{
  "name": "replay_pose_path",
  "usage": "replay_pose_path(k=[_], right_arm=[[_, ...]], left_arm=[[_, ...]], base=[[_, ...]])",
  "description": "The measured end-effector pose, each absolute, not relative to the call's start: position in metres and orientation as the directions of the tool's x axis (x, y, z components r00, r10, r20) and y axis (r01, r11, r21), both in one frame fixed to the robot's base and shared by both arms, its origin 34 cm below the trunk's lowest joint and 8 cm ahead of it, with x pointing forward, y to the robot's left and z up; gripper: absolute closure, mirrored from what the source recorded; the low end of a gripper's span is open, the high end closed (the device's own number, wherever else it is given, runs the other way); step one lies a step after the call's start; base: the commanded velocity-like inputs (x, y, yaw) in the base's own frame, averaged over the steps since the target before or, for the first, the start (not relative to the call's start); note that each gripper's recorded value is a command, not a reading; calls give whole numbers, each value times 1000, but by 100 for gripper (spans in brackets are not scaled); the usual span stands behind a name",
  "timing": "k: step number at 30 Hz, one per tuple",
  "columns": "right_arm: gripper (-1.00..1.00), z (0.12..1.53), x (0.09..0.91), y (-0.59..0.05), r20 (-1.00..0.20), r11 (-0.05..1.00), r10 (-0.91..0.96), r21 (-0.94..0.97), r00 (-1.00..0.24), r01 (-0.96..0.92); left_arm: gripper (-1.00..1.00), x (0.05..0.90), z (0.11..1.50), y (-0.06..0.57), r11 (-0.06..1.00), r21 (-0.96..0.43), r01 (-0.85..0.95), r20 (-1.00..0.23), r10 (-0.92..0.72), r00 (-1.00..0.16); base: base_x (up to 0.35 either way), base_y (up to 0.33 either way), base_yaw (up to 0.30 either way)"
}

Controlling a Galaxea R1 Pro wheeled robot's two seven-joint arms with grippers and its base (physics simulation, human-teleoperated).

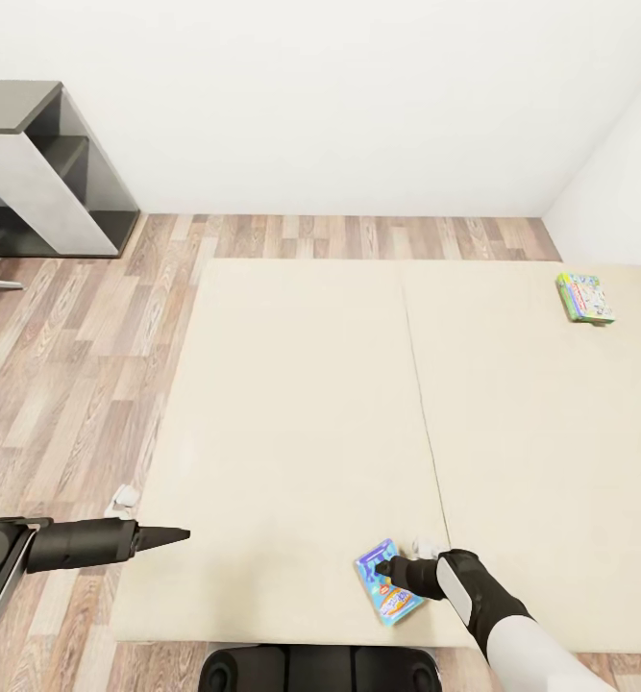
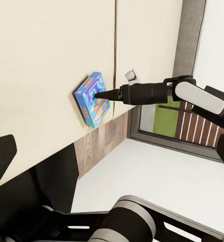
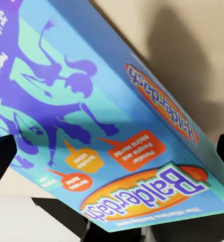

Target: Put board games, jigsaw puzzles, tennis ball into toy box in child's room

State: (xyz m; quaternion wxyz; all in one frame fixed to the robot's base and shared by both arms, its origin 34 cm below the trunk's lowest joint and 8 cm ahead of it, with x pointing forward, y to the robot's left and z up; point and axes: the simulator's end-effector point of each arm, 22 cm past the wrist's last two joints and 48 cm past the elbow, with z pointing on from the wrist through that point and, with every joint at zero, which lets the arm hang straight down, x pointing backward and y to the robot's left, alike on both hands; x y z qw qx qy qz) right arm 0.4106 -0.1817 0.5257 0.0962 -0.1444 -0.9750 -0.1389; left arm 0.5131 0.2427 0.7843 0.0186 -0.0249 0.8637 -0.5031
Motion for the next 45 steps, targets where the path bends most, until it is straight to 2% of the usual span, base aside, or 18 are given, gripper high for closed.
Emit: replay_pose_path(k=[12, 22, 45], right_arm=[[-100, 526, 411, -180, 229, 917, 256, 249, -939, 311], [-100, 533, 419, -161, 227, 884, 254, 340, -940, 321], [-100, 534, 419, -147, 222, 881, 239, 360, -945, 307]], left_arm=[[-100, 513, 784, 243, 493, -870, -25, -7, -62, -998], [-100, 513, 784, 243, 492, -870, -25, -7, -62, -998], [-100, 513, 784, 243, 493, -870, -24, -7, -62, -998]], base=[[0, 0, 0], [0, 0, 0], [0, 0, 0]])
